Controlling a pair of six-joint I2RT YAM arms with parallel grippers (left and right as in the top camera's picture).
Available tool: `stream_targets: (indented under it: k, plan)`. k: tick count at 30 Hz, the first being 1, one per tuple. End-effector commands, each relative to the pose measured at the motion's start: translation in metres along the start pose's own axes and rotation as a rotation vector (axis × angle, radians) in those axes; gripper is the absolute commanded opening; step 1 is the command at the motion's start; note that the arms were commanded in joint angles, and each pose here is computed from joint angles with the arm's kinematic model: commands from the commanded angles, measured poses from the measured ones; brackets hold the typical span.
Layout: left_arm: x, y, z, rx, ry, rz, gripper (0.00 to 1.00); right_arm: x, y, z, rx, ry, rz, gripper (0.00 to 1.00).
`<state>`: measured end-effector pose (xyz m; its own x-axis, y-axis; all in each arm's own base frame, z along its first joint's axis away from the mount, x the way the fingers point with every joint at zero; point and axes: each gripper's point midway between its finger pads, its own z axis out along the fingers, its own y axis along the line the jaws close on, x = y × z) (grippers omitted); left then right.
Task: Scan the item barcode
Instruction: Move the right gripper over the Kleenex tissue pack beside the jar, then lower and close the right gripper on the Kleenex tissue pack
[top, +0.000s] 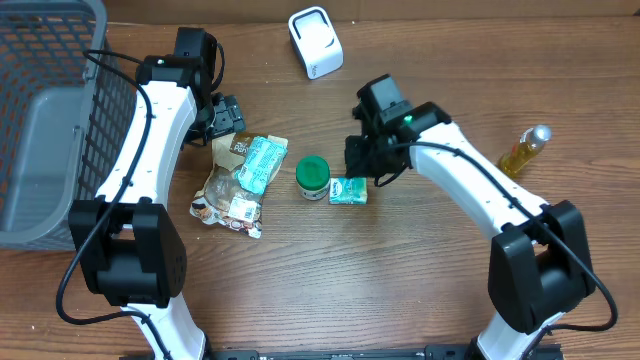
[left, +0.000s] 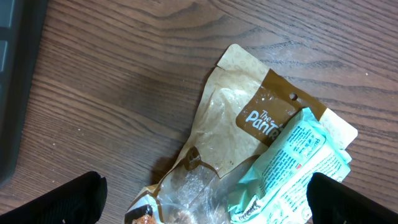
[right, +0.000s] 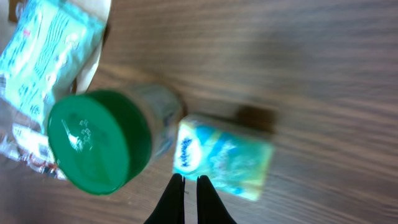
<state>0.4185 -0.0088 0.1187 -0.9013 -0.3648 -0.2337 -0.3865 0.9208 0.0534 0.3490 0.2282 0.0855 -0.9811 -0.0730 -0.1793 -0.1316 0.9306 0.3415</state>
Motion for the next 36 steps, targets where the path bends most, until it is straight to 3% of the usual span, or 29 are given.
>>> stream_targets:
  k: [1,11,17,18,24,36]
  plan:
    - [-0.004,0.001,-0.002,-0.008,-0.012,0.010,1.00,0.013,0.025,0.005,-0.070,0.017,-0.032,0.05]
    - [-0.004,0.001,-0.002,-0.008,-0.012,0.010,1.00,0.031,0.087,0.022,-0.121,-0.037,-0.213,0.09]
    - [-0.004,0.001,-0.002,-0.008,-0.012,0.010,1.00,0.024,0.079,0.022,-0.058,-0.074,-0.233,0.08]
    - [-0.004,0.001,-0.002,-0.008,-0.012,0.010,1.00,0.025,0.079,0.021,-0.064,-0.066,-0.249,0.04]
    - [-0.004,0.001,-0.002,-0.008,-0.012,0.010,1.00,0.032,0.079,-0.003,-0.059,-0.017,-0.310,0.04]
    - [-0.004,0.001,-0.002,-0.008,-0.012,0.010,1.00,-0.008,0.017,-0.013,0.039,-0.099,-0.172,0.04]
